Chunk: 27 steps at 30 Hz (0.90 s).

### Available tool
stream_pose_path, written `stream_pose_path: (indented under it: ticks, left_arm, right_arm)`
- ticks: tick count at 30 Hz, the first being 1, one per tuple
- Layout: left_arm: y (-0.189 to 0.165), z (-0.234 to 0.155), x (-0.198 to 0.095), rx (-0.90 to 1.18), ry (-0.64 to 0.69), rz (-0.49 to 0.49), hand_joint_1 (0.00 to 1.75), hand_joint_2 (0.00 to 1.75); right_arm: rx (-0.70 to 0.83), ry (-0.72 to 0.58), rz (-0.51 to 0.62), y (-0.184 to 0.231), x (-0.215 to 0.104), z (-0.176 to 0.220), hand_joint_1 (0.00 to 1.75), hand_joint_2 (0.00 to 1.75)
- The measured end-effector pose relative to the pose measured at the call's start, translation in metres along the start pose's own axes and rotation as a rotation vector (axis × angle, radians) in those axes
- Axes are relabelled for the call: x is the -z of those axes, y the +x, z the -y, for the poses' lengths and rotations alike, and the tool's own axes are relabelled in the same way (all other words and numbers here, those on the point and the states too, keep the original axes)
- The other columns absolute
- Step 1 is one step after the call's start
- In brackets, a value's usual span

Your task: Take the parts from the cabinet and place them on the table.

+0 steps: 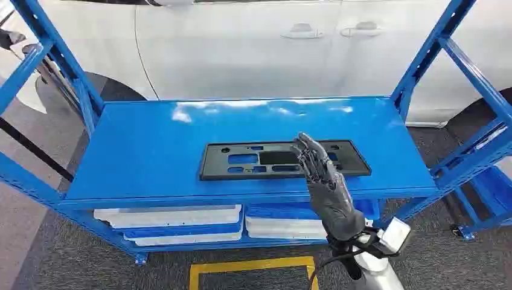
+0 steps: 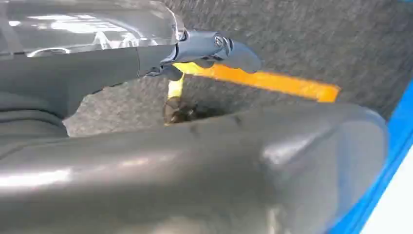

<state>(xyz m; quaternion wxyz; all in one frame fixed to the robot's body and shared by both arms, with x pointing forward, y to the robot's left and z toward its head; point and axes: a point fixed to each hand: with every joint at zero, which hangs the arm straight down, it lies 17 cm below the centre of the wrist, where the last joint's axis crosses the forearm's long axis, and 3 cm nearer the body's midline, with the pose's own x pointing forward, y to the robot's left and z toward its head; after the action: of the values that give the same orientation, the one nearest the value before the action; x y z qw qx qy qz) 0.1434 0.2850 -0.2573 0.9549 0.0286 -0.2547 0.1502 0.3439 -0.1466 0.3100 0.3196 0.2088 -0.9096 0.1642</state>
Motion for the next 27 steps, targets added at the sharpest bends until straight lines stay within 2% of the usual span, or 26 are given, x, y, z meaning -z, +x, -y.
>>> stream_pose_path:
  ticks: [1, 2, 5, 8, 11, 14, 22, 27]
  left_arm:
    - [0.001, 0.0, 0.0, 0.0, 0.0, 0.001, 0.0, 0.0]
    - [0.001, 0.0, 0.0, 0.001, 0.001, 0.001, 0.0, 0.0]
    - [-0.002, 0.0, 0.0, 0.01, -0.002, -0.003, 0.0, 0.0]
    - [-0.002, 0.002, -0.001, 0.022, -0.01, -0.003, 0.0, 0.0]
    - [0.0, 0.004, 0.0, 0.031, -0.017, 0.001, 0.0, 0.0]
    - [0.003, 0.004, 0.001, 0.035, -0.019, 0.008, 0.0, 0.0]
    - [0.0, 0.003, 0.0, 0.037, -0.016, 0.003, 0.0, 0.0]
    - [-0.001, 0.002, -0.001, 0.037, -0.013, 0.003, 0.0, 0.0]
  right_arm:
    - [-0.015, -0.004, -0.028, -0.007, -0.003, 0.001, 0.0, 0.0]
    - [-0.032, -0.008, -0.047, -0.012, -0.007, 0.001, 0.0, 1.75]
    - [-0.142, -0.004, -0.105, -0.029, -0.018, 0.001, 0.0, 1.75]
    - [-0.336, 0.022, -0.146, -0.045, -0.023, 0.002, 0.0, 1.75]
    - [-0.68, 0.054, -0.179, -0.064, -0.024, 0.003, 0.0, 1.75]
    - [-0.905, 0.103, -0.167, -0.076, -0.02, -0.006, 0.0, 1.75]
    - [-1.223, 0.22, -0.093, -0.1, -0.025, -0.037, 0.0, 1.75]
    - [-1.273, 0.294, -0.079, -0.116, -0.03, -0.054, 0.0, 1.75]
